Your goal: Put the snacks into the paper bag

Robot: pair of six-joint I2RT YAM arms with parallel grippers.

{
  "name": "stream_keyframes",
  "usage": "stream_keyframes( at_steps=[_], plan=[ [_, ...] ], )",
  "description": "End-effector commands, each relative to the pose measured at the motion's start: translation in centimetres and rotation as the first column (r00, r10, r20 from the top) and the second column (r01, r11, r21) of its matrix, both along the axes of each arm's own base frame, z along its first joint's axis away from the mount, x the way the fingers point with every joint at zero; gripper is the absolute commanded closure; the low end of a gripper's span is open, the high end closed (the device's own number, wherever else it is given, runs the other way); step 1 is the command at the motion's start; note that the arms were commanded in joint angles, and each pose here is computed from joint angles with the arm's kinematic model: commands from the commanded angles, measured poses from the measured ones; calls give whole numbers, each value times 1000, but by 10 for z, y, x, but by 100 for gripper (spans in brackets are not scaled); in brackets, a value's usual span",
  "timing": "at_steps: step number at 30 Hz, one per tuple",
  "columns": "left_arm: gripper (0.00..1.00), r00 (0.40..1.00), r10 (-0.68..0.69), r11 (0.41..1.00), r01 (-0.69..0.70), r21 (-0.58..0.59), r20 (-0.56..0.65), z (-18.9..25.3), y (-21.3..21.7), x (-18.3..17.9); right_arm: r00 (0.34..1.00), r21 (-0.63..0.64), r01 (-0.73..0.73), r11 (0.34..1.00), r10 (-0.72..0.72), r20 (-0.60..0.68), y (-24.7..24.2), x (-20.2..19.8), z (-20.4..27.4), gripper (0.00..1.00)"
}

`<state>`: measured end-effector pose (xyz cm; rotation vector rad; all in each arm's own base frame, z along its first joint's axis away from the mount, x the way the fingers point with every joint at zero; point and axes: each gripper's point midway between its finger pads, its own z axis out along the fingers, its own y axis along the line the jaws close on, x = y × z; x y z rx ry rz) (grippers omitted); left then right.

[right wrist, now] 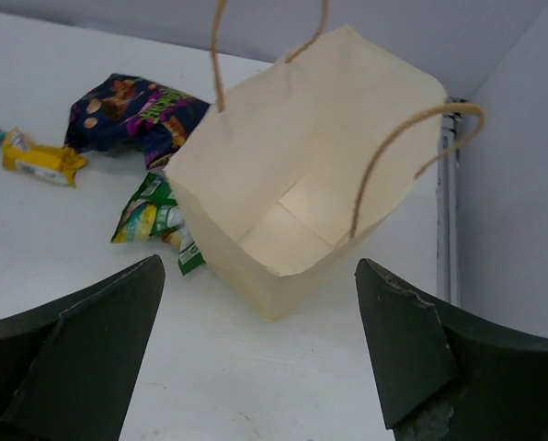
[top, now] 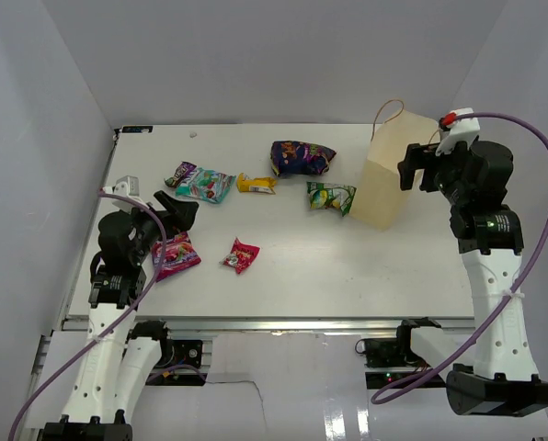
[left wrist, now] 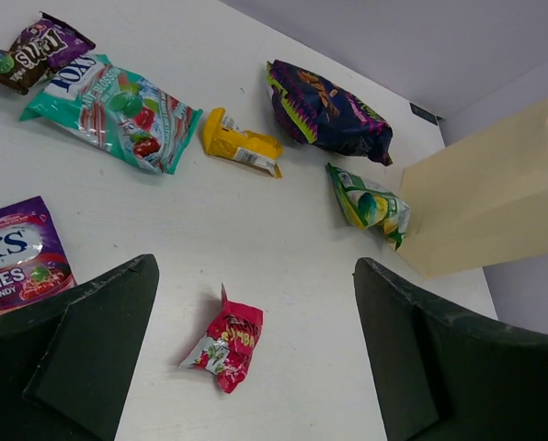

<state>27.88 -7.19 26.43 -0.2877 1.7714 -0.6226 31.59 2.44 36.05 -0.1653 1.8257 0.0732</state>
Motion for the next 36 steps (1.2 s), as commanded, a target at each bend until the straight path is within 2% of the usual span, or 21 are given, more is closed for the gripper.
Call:
stream_keyframes(
  at_steps=[1, 2, 3, 4, 5, 6, 7, 10, 12, 13, 14, 15, 17, 21, 23, 25, 27, 33, 36],
  plan=[
    [2, 999, -44, 999, 43, -26, -27, -9, -8, -14, 928, -144, -349, 926, 362, 82, 47, -10, 21, 10],
    [2, 998, -53, 998, 52, -30, -26, -10, -9, -16, 849, -232, -492, 839, 521, 85, 66, -20, 17, 10],
    [2, 997, -61, 998, 60, -34, -43, -15, -11, -18, 739, -331, -619, 713, 671, 62, 83, -33, 7, 10],
    [2, 996, -76, 996, 74, -38, -51, -17, -13, -21, 573, -361, -767, 531, 819, -11, 109, -60, -17, 10],
    [2, 995, -82, 996, 80, -42, -63, -20, -14, -22, 522, -465, -765, 446, 852, -41, 118, -57, -24, 10],
    [2, 992, -90, 995, 86, -43, -86, -25, -15, -24, 441, -536, -792, 293, 881, -170, 140, -61, -52, 10],
    [2, 991, -92, 995, 88, -48, -99, -29, -16, -25, 377, -544, -818, 188, 890, -258, 150, -67, -71, 10],
    [2, 987, -106, 993, 99, -61, -124, -37, -19, -28, 308, -473, -880, 55, 822, -479, 175, -60, -129, 10],
    [2, 984, -112, 992, 102, -73, -137, -41, -20, -29, 348, -450, -889, 88, 769, -537, 182, -40, -149, 6],
    [2, 984, -113, 992, 103, -76, -141, -42, -20, -29, 353, -425, -901, 83, 709, -610, 183, -23, -175, 4],
    [2, 982, -123, 990, 111, -87, -145, -42, -22, -30, 375, -440, -893, 95, 699, -609, 189, -9, -169, 2],
    [2, 981, -126, 989, 113, -91, -149, -43, -23, -30, 361, -399, -912, 100, 658, -661, 193, 4, -193, 0],
    [2, 977, -136, 987, 120, -104, -162, -47, -25, -32, 393, -417, -903, 108, 600, -696, 192, 26, -196, 5],
    [2, 970, -149, 984, 127, -122, -190, -57, -28, -35, 351, -400, -916, 20, 521, -778, 191, 50, -248, 11],
    [2, 967, -151, 984, 126, -128, -207, -62, -29, -35, 397, -443, -896, 11, 465, -791, 184, 66, -259, 13],
    [2, 963, -157, 983, 130, -132, -218, -66, -29, -36, 475, -520, -854, 23, 447, -758, 185, 91, -262, 13],
    [2, 960, -159, 983, 131, -131, -229, -68, -30, -35, 522, -569, -822, 32, 442, -729, 189, 106, -258, 13],
    [2, 954, -161, 982, 130, -135, -253, -74, -30, -33, 520, -563, -826, -4, 376, -767, 181, 124, -286, 16],
    [2, 953, -167, 981, 136, -138, -251, -74, -31, -35, 533, -565, -825, 28, 372, -760, 176, 130, -294, 17]
  ],
)
